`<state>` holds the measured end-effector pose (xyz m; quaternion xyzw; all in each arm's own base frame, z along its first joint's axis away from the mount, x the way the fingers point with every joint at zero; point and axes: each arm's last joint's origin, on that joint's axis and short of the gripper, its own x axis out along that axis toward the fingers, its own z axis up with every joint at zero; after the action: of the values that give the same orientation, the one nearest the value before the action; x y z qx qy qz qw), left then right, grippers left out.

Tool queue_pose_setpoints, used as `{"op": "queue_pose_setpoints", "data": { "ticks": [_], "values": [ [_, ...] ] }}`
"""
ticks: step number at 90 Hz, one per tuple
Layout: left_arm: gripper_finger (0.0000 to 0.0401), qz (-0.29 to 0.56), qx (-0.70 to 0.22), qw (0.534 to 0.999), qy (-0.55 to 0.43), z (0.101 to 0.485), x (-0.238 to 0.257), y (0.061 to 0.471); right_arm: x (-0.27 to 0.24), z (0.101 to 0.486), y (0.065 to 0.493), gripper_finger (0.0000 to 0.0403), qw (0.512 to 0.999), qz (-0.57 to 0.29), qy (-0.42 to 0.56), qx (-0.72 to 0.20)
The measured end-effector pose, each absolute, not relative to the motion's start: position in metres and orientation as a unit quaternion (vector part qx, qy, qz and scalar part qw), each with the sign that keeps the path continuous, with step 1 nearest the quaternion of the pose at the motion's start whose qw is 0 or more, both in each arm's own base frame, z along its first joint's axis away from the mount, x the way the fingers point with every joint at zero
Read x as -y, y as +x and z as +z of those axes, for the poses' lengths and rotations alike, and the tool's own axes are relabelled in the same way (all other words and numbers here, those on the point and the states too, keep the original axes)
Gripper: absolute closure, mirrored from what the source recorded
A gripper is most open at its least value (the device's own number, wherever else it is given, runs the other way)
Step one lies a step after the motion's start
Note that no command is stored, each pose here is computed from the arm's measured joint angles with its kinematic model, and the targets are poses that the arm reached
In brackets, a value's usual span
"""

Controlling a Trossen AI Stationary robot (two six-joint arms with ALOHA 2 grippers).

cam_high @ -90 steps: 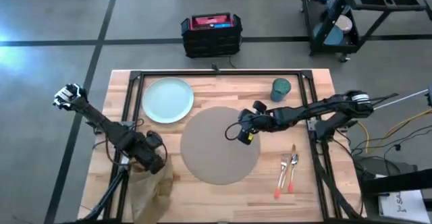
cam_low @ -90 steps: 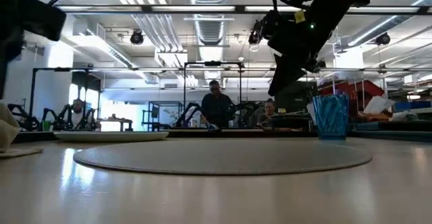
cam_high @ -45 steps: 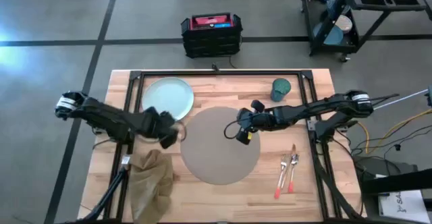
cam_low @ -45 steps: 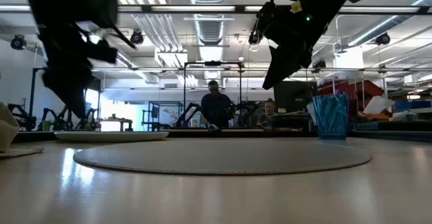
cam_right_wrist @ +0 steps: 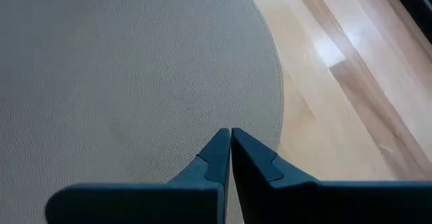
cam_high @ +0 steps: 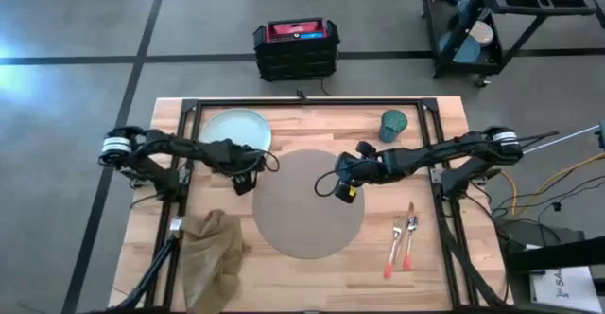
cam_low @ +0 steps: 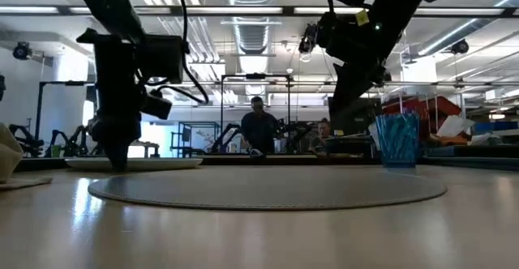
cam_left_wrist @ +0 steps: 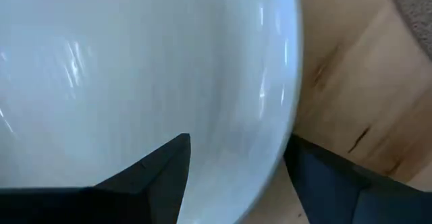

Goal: Set table place
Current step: Put the white plate on the grey tablemat

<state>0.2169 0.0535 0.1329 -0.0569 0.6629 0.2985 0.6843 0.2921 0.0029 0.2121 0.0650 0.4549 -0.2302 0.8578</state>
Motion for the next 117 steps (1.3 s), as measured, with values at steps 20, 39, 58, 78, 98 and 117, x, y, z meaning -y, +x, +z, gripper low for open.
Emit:
{"op": "queue_pose_setpoints", "data": {
  "ticks": [20,39,58,78,98,117],
  "values": [
    [0.0325,0.293,-0.659,0.69,-0.055,0.127,-0.054,0.222,-0.004,0.212,0.292,0.0403,0.858,-0.23,0.065,-0.455],
    [0.0391,0.288,-0.607,0.741,-0.024,0.154,-0.048,0.242,-0.005,0.212,0.292,0.0403,0.858,-0.228,0.064,-0.456],
    [0.04,0.248,-0.567,0.784,0.044,0.197,-0.029,0.267,-0.007,0.21,0.29,0.0403,0.855,-0.226,0.06,-0.463],
    [0.04,0.132,-0.529,0.831,0.109,0.237,0.008,0.288,-0.006,0.205,0.287,0.0403,0.851,-0.238,0.051,-0.464],
    [0.0401,-0.032,-0.47,0.862,0.186,0.246,0.055,0.297,-0.003,0.201,0.283,0.0403,0.841,-0.265,0.031,-0.47],
    [0.0401,-0.126,-0.423,0.882,0.164,0.237,0.078,0.297,-0.002,0.2,0.282,0.0403,0.839,-0.268,0.031,-0.472]
  ]
}}
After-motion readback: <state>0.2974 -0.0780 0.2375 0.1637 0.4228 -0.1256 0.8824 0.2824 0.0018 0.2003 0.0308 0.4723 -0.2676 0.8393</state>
